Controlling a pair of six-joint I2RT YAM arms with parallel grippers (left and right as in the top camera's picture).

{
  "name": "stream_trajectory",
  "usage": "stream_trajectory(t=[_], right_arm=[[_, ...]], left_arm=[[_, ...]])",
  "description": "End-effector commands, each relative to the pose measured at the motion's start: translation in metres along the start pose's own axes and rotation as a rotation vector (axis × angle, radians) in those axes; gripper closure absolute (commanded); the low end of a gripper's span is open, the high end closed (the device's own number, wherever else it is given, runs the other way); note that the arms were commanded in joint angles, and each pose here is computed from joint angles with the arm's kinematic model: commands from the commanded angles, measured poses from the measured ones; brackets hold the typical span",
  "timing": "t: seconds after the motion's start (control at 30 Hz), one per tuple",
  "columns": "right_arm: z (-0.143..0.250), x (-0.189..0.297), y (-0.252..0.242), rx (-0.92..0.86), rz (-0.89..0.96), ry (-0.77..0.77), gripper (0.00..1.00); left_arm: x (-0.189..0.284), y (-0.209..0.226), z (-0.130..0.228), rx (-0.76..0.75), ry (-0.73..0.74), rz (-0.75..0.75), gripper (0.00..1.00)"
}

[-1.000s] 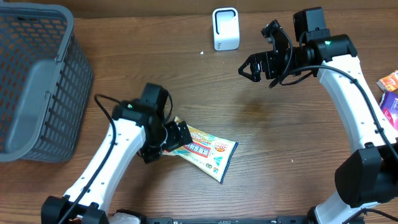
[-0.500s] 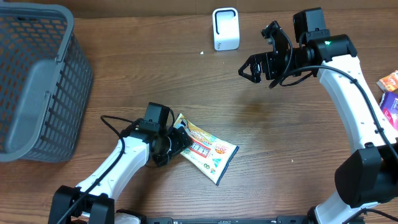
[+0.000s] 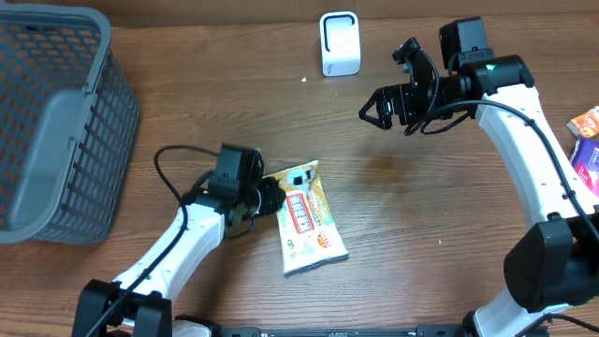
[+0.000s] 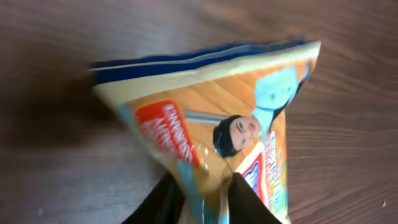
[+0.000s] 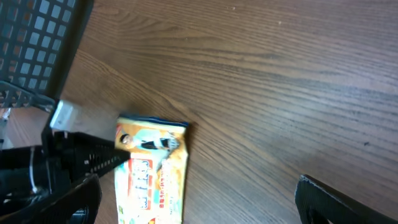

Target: Scan the item barcode

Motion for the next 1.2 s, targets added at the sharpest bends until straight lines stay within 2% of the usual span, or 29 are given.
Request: stream_trajectory(t=[0.0, 0.07, 0.1, 0.13, 0.17, 0.2, 0.23, 0.33, 0.47, 0.53, 0.6, 0.7, 0.83, 1.07, 1.17], right_arm=[[0.003, -0.001, -0.002, -0.013, 0.005, 0.018, 0.00], [0.006, -0.001, -0.002, -0.026, 0.001, 0.035, 0.00], [0.007, -0.001, -0.002, -0.034, -0.004, 0.041, 0.00], [0.009, 0.000, -0.001, -0.041, -0.017, 0.052, 0.00], [0.009, 0.000, 0.000, -0.045, -0.028, 0.058, 0.00], [0.010, 0.000, 0.001, -0.058, -0.045, 0.065, 0.00], [0.011, 0.000, 0.002, -0.064, -0.058, 0.070, 0.00], [0.013, -0.002, 0.004, -0.109, -0.069, 0.085, 0.00], [0.019, -0.015, 0.005, -0.148, -0.075, 0.108, 0.00], [0.027, -0.036, 0.003, -0.199, -0.080, 0.117, 0.00], [0.035, -0.055, 0.000, -0.245, -0.086, 0.116, 0.00], [0.047, -0.084, -0.001, -0.310, -0.103, 0.109, 0.00], [0.065, -0.115, 0.006, -0.327, -0.127, 0.118, 0.00], [0.084, -0.153, 0.013, -0.390, 0.004, 0.135, 0.00], [0.089, -0.166, 0.015, -0.393, 0.008, 0.160, 0.00]], left_arm=[[0.018, -0.021, -0.034, -0.147, -0.108, 0.050, 0.80], [0.027, -0.028, -0.046, -0.184, -0.148, 0.061, 0.83], [0.031, -0.032, -0.052, -0.196, -0.165, 0.065, 0.89], [0.034, -0.035, -0.057, -0.206, -0.181, 0.070, 0.89], [0.038, -0.037, -0.060, -0.210, -0.190, 0.072, 0.83], [0.041, -0.039, -0.063, -0.210, -0.193, 0.072, 0.70], [0.043, -0.040, -0.064, -0.208, -0.189, 0.068, 0.48], [0.044, -0.037, -0.059, -0.191, -0.143, 0.036, 0.02], [0.040, -0.021, -0.038, -0.094, -0.003, -0.095, 0.00], [0.035, -0.011, -0.025, -0.056, 0.100, -0.168, 0.00], [0.030, -0.005, -0.020, -0.039, 0.142, -0.222, 0.00], [0.026, 0.007, -0.018, 0.071, 0.159, -0.306, 0.00], [0.028, 0.022, -0.023, 0.210, 0.141, -0.318, 0.00], [0.033, 0.036, -0.026, 0.262, 0.138, -0.336, 0.00], [0.033, 0.036, -0.026, 0.262, 0.137, -0.339, 0.00]])
Point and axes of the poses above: each gripper's point midway between its finger pads, its own x axis back along the fingers, its own y axis along the line the jaws close on, z = x × y, the point moved 10 cm from there along x, back along the fingers, and after that the axes turned 8 degrees about -x, right-handed, at the moved point
